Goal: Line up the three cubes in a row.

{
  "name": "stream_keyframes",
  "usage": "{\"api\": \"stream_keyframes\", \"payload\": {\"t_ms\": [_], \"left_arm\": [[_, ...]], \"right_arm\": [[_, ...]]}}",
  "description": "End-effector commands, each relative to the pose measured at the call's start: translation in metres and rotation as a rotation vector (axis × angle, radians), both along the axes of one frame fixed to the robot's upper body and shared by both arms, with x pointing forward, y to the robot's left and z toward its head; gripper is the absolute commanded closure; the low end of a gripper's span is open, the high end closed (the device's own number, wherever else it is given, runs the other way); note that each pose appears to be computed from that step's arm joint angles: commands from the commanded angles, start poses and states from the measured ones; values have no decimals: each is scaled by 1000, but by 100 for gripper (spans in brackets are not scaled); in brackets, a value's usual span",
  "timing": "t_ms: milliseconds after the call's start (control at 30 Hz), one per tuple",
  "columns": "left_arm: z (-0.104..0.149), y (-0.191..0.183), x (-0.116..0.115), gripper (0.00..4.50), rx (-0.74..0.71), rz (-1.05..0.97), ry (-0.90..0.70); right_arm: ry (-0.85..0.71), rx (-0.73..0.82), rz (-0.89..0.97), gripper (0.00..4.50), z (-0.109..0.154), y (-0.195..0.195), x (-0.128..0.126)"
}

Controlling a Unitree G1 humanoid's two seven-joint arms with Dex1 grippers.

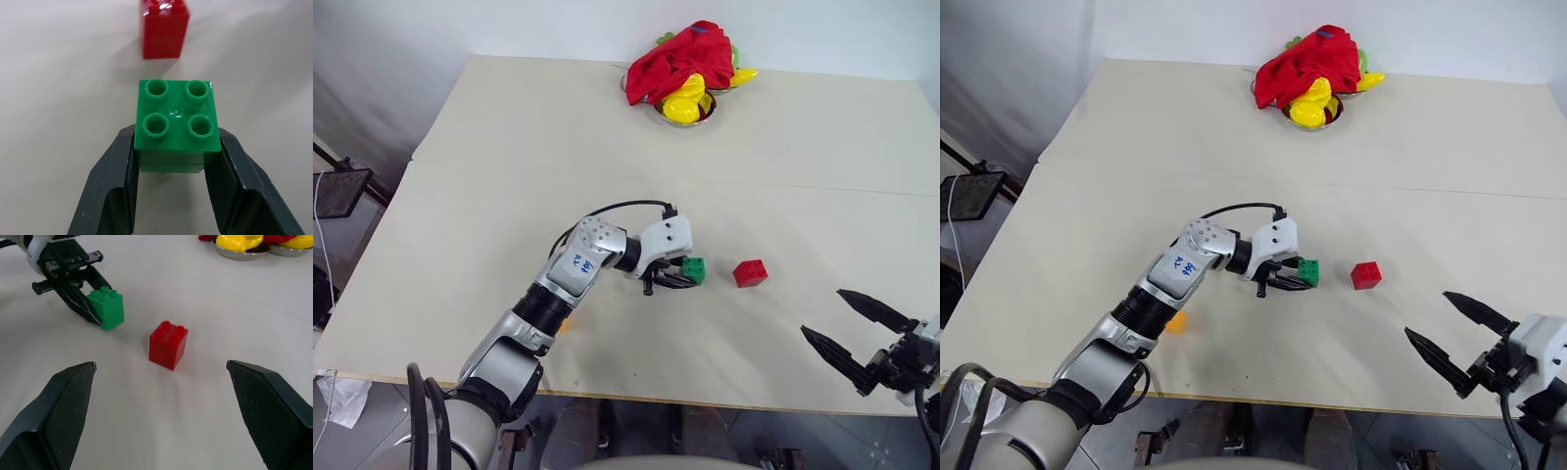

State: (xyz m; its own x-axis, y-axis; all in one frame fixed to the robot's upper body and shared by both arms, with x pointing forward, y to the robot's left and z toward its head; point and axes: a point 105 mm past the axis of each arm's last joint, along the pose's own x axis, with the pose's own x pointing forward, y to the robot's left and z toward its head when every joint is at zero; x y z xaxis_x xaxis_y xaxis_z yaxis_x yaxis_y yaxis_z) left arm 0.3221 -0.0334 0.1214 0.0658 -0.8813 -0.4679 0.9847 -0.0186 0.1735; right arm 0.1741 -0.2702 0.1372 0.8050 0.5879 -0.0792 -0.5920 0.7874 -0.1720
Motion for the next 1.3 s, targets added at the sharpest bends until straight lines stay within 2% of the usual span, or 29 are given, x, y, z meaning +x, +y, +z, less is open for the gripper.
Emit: {"api": "stream_keyframes", "payload": {"t_ms": [33, 467, 933, 967, 1200, 1300], "left_arm": [[8, -5, 3, 299, -8, -15, -42], [2, 1, 23, 299, 70, -70, -151], [-3, 11, 24, 299, 113, -120, -90], [-1, 11, 25, 228, 105, -112, -91], [16, 13, 21, 18, 80, -123, -69], [36, 12, 17, 5, 20, -138, -77]], "right_arm": [[-10, -37, -1, 0, 4, -11, -8], [3, -22, -4, 0, -6, -8, -8], [-11, -14, -5, 0, -6, -5, -3], [-12, -13, -3, 0, -6, -5, -2], [-28, -7, 16, 0, -4, -1, 7], [-30, -4, 32, 0, -3, 1, 11]]}}
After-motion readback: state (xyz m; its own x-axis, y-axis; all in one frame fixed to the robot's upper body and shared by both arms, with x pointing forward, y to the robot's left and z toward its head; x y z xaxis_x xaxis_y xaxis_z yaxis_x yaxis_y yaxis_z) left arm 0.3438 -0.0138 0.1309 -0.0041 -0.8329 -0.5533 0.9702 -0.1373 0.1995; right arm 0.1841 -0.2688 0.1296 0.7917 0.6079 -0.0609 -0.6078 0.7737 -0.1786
